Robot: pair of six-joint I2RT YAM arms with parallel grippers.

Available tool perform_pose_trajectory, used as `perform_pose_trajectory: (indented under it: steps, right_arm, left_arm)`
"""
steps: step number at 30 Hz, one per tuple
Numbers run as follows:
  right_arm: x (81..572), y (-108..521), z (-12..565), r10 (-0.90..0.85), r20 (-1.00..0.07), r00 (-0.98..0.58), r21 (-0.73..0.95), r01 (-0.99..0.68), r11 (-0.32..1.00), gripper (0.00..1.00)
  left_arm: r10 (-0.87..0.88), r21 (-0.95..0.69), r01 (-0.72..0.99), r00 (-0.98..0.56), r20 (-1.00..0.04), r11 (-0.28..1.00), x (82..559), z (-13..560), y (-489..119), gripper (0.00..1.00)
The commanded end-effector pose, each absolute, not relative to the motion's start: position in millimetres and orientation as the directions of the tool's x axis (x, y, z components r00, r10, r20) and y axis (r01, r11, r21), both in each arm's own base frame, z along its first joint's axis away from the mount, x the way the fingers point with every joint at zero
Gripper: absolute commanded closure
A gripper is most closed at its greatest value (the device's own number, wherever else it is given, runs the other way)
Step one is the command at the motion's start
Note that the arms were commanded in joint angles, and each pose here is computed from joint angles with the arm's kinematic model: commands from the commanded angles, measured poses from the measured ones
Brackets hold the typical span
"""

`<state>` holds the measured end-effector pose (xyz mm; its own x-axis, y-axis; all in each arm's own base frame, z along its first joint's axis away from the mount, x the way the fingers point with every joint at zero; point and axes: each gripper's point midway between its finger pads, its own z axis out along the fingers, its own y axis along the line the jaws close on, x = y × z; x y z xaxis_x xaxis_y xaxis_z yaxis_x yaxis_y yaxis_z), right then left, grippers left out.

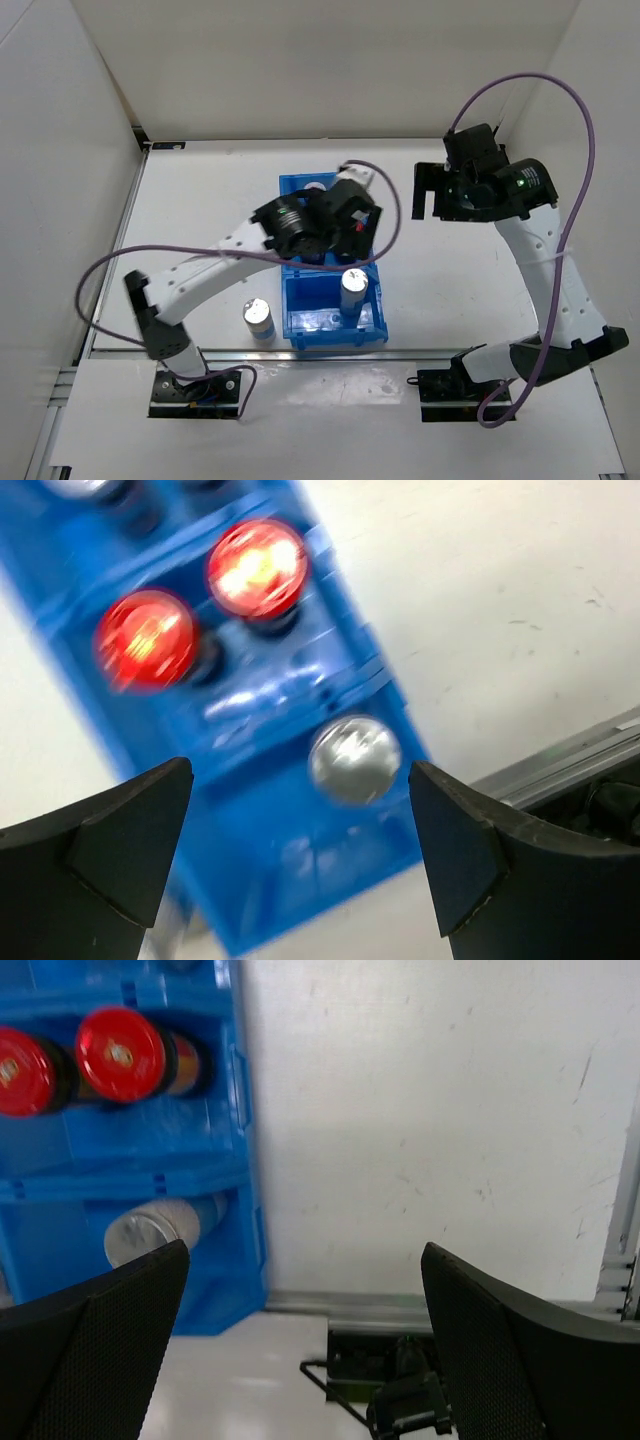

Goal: Organize the condiment bottles

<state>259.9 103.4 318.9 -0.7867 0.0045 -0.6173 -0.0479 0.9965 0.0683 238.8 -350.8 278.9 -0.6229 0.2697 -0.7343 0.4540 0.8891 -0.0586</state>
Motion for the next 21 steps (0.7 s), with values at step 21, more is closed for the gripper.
perform_pose_trajectory:
  steps: [21]
  right_arm:
    - [232.6,122.5,271.4,-0.067,-0.453,-0.889,0.137,-0.143,0.98,0.0]
  left_arm:
    - [-0.029,-0.077,0.006,-0.892,-0.451,0.997,116.9,161.4,-157.1,0.0]
